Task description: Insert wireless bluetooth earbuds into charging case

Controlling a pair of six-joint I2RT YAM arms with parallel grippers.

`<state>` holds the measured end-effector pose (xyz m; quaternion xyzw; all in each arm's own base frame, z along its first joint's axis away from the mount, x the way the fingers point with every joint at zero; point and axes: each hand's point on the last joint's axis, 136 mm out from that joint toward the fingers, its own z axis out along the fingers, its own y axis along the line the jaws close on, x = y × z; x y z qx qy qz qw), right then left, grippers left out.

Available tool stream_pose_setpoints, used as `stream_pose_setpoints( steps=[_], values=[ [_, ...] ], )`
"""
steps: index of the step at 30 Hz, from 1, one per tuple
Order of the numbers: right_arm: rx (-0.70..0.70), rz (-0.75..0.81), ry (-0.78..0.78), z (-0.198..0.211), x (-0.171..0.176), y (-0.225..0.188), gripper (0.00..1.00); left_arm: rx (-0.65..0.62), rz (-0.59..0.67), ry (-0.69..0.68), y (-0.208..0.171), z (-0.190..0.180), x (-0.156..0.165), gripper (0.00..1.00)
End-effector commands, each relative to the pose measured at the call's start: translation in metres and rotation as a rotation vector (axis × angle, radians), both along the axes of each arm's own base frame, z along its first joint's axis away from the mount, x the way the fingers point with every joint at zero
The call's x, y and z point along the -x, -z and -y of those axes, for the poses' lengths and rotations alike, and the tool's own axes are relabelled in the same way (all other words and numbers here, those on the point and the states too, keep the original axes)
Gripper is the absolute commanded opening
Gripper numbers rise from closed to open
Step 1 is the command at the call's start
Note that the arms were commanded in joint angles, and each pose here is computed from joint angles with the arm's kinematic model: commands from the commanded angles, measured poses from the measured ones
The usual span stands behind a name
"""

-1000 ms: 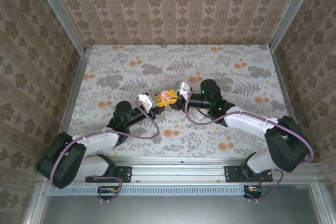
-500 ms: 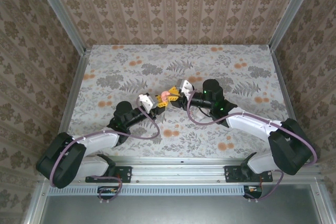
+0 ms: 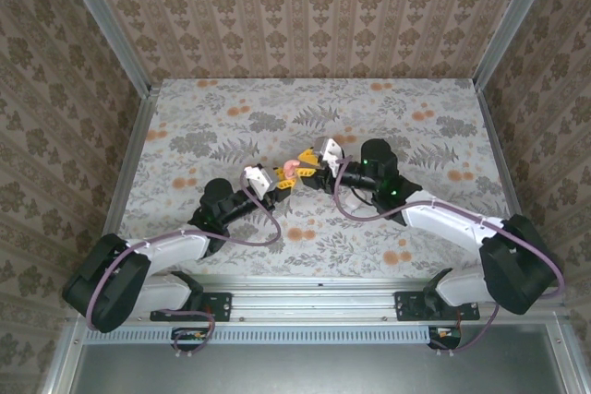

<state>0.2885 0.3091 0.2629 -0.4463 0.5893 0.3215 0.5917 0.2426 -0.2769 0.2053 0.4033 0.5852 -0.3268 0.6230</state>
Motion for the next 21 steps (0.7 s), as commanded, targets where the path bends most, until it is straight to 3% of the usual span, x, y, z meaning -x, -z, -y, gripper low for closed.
stream_pose_setpoints(
  steps=[1, 6, 10, 15, 21],
  values=[
    [-0.018, 0.023, -0.022, 0.008, 0.014, -0.006, 0.37, 0.024, 0.054, 0.004, -0.014, 0.000, 0.002, 0.13],
    [0.001, 0.025, -0.047, 0.026, 0.018, -0.003, 0.39, 0.013, 0.059, 0.028, -0.015, 0.003, 0.005, 0.13],
    [0.101, 0.052, -0.062, 0.032, 0.019, 0.005, 0.41, 0.005, 0.063, 0.036, -0.015, 0.004, 0.006, 0.13],
    [0.187, 0.086, -0.089, 0.031, 0.019, 0.011, 0.42, 0.003, 0.061, 0.044, -0.015, 0.004, 0.007, 0.13],
    [0.194, 0.078, -0.129, 0.023, 0.018, 0.013, 0.42, 0.004, 0.059, 0.045, -0.016, 0.005, 0.007, 0.13]
  ],
)
